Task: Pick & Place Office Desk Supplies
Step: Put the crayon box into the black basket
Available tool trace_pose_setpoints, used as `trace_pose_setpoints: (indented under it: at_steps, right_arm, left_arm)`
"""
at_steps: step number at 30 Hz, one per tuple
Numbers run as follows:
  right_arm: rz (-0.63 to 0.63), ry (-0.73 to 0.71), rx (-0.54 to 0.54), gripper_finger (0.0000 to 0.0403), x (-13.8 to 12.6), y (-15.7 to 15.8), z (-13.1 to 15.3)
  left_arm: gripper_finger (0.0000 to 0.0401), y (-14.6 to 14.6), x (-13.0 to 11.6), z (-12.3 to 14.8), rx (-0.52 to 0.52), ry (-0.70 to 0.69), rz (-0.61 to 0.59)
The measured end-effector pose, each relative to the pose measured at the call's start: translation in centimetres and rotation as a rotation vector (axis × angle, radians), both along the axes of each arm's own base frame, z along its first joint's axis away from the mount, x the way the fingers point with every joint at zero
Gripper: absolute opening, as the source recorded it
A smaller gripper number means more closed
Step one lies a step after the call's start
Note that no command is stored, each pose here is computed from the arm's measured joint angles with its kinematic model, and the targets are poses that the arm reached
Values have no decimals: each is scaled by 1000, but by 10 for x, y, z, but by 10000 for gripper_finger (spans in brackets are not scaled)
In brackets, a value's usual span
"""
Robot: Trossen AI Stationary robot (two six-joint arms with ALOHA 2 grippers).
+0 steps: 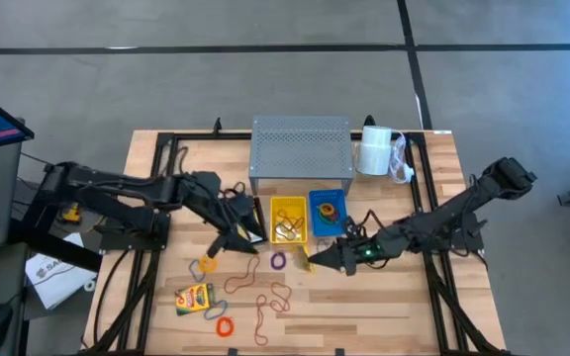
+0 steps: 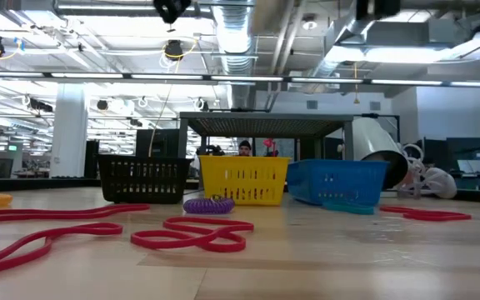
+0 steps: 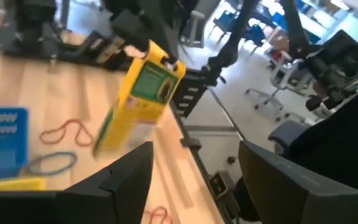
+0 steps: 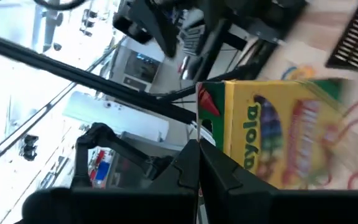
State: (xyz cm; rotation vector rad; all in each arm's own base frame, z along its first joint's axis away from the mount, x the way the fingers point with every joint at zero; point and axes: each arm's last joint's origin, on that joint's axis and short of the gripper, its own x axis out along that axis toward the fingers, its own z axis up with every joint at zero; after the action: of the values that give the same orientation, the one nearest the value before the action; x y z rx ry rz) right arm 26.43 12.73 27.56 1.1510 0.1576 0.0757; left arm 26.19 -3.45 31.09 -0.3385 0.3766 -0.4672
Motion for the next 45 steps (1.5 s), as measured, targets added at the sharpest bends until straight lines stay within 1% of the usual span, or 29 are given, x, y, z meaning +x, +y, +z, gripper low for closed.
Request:
trace_pose_setpoints:
  at_steps: [3, 6, 7, 9, 18, 23, 27, 38, 45]
  right_arm:
    - [18, -25, -23, 0, 4, 0, 8]
    - [19, -29, -27, 0, 5, 0, 11]
    - [19, -31, -26, 0, 5, 0, 11]
    - [18, -35, -24, 0, 5, 0, 12]
    - [20, -62, -4, 0, 5, 1, 14]
    - [24, -86, 5, 0, 5, 2, 17]
    - [33, -84, 14, 0, 3, 4, 17]
    - [40, -144, 53, 0, 2, 7, 23]
    - [37, -145, 56, 0, 4, 7, 24]
  left_arm:
    - [251, -5, 9, -6, 0, -2, -15]
    - [262, -9, 15, -12, -2, -1, -26]
    - [264, -10, 19, -12, -4, -24, -31]
    - [266, -13, 21, -14, -5, -25, -39]
    - [266, -22, 38, -18, -17, -137, -60]
    - [265, -18, 40, -17, 16, -166, -16]
    - [265, -16, 40, -16, 36, -187, -11]
    - [265, -15, 41, -15, 44, -194, 17]
    - [265, -15, 41, -13, 40, -214, 22]
